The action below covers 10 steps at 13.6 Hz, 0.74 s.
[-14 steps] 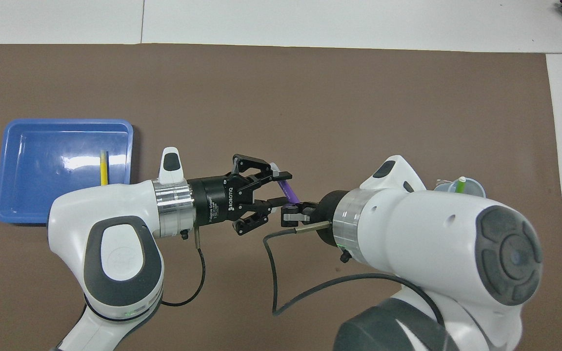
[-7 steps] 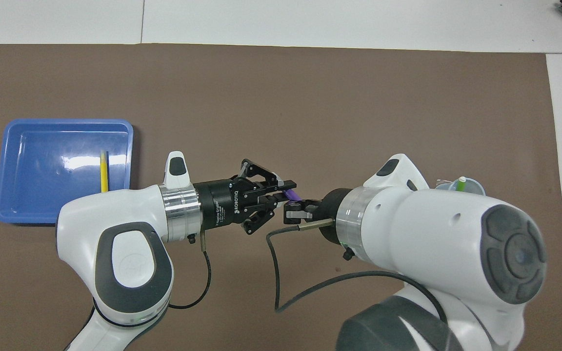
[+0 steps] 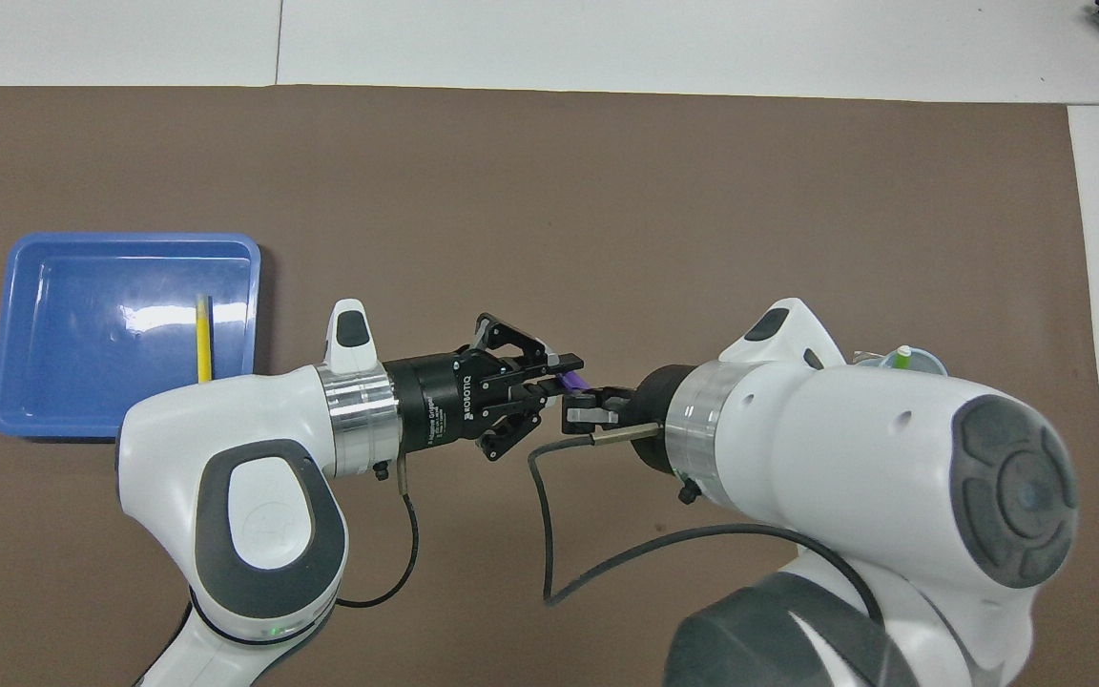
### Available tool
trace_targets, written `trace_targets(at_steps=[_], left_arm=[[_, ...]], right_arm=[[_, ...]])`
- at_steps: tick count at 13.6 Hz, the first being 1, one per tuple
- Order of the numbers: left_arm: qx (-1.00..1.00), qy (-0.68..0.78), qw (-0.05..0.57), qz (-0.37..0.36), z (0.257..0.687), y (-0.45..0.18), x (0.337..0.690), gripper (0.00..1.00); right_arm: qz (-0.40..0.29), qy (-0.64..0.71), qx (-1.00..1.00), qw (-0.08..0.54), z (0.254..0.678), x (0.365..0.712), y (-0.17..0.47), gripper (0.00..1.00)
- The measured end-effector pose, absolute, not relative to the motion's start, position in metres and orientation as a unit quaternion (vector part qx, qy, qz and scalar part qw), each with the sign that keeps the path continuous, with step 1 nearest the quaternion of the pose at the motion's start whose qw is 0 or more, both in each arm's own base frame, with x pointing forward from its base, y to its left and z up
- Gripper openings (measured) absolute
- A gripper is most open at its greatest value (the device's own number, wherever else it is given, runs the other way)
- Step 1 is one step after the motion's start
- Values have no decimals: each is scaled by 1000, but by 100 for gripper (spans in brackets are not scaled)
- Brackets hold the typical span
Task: Right arm passes pens to left for tray arrangement
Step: 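Grasp the purple pen from the right gripper with the left gripper, then lay the purple pen in the tray with the left gripper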
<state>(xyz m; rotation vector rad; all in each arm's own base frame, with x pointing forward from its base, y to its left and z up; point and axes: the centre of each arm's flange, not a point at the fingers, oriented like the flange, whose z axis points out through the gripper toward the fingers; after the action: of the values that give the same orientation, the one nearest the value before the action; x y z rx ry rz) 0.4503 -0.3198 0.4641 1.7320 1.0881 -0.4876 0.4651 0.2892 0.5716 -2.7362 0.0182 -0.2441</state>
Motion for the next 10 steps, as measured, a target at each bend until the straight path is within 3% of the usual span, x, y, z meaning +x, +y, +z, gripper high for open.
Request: trace_targets(at_steps=[6, 9, 10], left_arm=[[717, 447, 496, -200, 464, -320, 450, 19], [737, 432, 485, -187, 463, -319, 450, 19], [750, 422, 477, -178, 463, -319, 450, 19]], right_arm=[[-93, -26, -979, 177, 564, 489, 240, 99], [-95, -58, -981, 156, 549, 512, 171, 100], [-92, -61, -983, 148, 541, 515, 157, 91]])
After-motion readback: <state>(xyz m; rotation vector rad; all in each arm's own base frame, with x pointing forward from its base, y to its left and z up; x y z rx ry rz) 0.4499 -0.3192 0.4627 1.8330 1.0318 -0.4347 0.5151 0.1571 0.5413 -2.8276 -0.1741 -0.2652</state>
